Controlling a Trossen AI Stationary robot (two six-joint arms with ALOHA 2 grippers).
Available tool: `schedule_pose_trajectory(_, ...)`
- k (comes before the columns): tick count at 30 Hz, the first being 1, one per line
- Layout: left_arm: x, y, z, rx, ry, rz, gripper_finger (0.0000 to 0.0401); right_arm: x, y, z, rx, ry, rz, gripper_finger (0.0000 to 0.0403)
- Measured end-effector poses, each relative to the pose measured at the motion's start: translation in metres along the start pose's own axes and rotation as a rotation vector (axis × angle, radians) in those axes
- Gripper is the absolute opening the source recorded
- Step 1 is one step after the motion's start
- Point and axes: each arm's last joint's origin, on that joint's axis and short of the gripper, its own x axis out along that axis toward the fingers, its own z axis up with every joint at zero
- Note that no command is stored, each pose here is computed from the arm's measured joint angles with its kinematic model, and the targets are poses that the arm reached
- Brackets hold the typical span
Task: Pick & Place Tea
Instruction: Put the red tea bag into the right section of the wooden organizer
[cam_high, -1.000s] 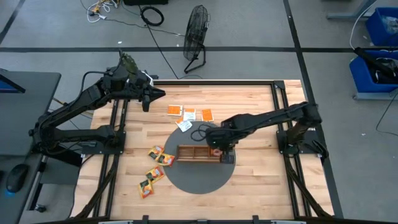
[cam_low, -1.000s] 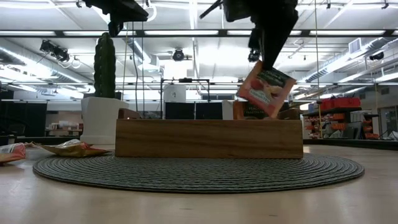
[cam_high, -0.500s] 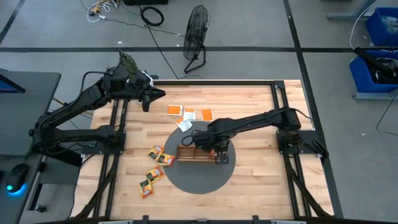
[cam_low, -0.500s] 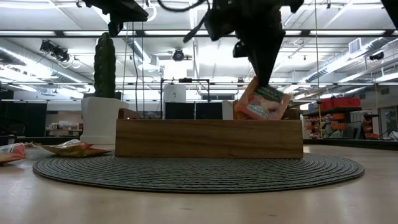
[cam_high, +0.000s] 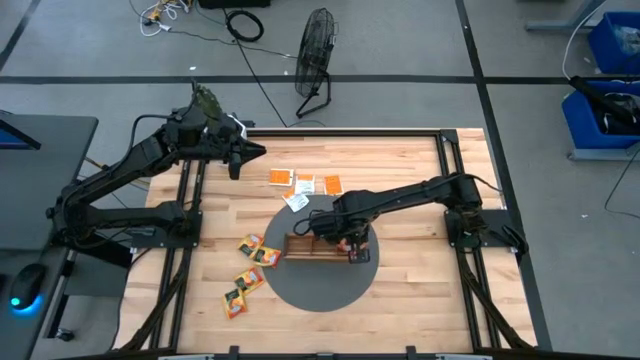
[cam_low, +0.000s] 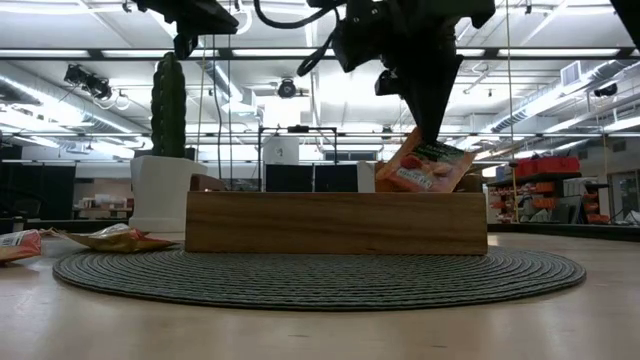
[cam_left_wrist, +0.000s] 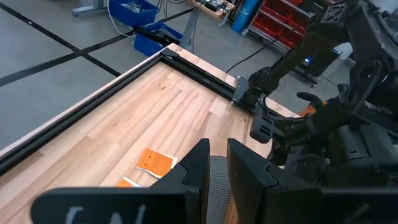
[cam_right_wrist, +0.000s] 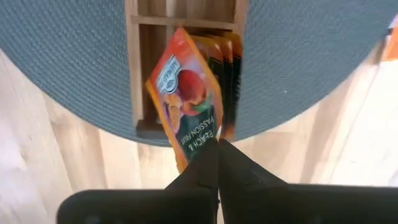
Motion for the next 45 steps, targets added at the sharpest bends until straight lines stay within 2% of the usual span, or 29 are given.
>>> schedule_pose_trajectory(2, 0.001, -0.002, -0.001, 0.013, 0.006, -0.013, 0.0057, -0.009, 0.001, -0.003, -0.019, -0.025, -0.044, 0.0000)
schedule_pose_trajectory(5, 0.004, -0.008, -0.003, 0.042, 0.020, -0.042, 0.0057, -0.027, 0.000, -0.005, -0.025, -0.071, -0.046, 0.0000)
schedule_pose_trajectory(13, 0.034, -0.022, -0.013, 0.066, 0.103, -0.128, 0.0058, -0.081, -0.005, -0.006, 0.000, -0.265, -0.083, 0.0000)
schedule_pose_trajectory(19, 0.060, -0.037, -0.021, 0.176, 0.130, -0.211, 0.0069, -0.108, -0.016, -0.013, 0.097, -0.334, -0.094, 0.0000)
schedule_pose_trajectory(24, 0.080, -0.051, -0.028, 0.205, 0.130, -0.292, 0.0131, -0.113, -0.021, -0.014, 0.146, -0.354, -0.082, 0.0000)
schedule_pose_trajectory(29, 0.100, -0.057, -0.043, 0.204, 0.204, -0.315, 0.0209, -0.113, -0.023, -0.014, 0.166, -0.354, -0.082, 0.0000)
schedule_pose_trajectory(32, 0.111, -0.061, -0.053, 0.197, 0.255, -0.325, 0.0239, -0.113, -0.024, -0.014, 0.180, -0.355, -0.079, 0.0000)
schedule_pose_trajectory(36, 0.123, -0.068, -0.064, 0.204, 0.289, -0.348, 0.0256, -0.113, -0.023, -0.014, 0.180, -0.355, -0.074, 0.0000)
schedule_pose_trajectory(45, 0.145, -0.075, -0.084, 0.191, 0.351, -0.354, 0.0249, -0.113, -0.023, -0.013, 0.185, -0.358, -0.077, 0.0000)
